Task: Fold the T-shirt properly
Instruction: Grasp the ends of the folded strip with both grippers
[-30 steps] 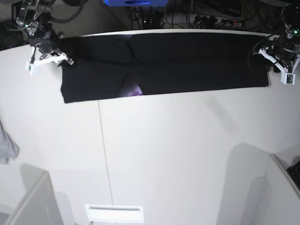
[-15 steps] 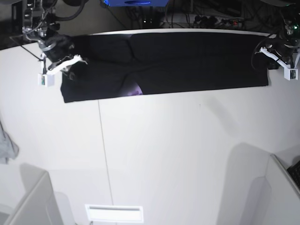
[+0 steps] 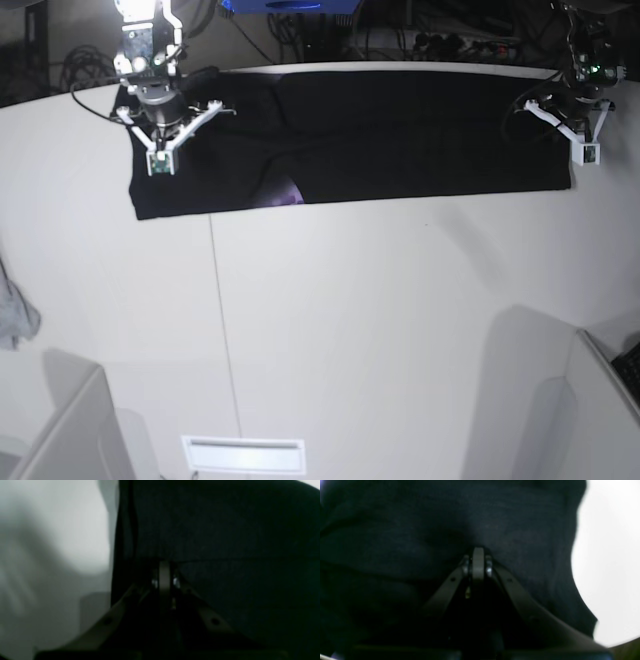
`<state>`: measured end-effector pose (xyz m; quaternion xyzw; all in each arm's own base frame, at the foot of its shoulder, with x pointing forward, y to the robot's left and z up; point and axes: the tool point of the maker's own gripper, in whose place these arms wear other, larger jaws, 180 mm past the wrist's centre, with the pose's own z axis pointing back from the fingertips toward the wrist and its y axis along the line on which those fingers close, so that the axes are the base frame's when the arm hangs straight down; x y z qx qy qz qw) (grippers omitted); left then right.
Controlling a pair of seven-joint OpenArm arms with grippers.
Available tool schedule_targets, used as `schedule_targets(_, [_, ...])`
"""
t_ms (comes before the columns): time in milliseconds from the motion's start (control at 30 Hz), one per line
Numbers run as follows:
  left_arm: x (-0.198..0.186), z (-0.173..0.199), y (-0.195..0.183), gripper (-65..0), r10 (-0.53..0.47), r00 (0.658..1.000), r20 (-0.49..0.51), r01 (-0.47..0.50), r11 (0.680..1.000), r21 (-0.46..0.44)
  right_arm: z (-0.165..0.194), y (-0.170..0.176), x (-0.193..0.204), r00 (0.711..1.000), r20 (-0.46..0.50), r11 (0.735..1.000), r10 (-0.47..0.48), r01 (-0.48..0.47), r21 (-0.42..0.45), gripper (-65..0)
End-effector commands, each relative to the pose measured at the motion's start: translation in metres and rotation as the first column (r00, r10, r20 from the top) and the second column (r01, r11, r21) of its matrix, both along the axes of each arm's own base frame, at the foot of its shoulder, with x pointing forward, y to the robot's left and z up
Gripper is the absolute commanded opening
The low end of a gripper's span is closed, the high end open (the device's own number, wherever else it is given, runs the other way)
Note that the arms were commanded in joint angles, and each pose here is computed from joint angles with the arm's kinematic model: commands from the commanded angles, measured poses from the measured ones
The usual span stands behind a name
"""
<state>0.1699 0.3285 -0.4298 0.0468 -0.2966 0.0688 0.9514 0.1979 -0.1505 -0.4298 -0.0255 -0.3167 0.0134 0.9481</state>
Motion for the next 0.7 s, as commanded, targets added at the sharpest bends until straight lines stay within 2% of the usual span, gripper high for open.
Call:
schedule_targets(0, [-0.009, -0.013, -0.001, -65.0, 0.007, 0.998, -0.065, -0.007, 1.000, -0.001, 0.003, -0.003, 0.007, 1.000, 0.025, 1.000, -0.001, 0.001, -0.010, -65.0])
schedule_targets(467, [0.050, -0.020, 0.006, -65.0, 0.045, 0.997, -0.060, -0.046, 0.999, -0.002, -0.017, -0.010, 0.062, 1.000, 0.024, 1.000, -0.016, 0.017, -0.017, -65.0])
schedule_targets(667, [0.087, -0.021, -0.013, -65.0, -0.018, 0.999, -0.044, 0.018, 1.000, -0.016, -0.018, -0.027, 0.091, 0.999, 0.034, 0.999, -0.019, 0.021, -0.050, -65.0])
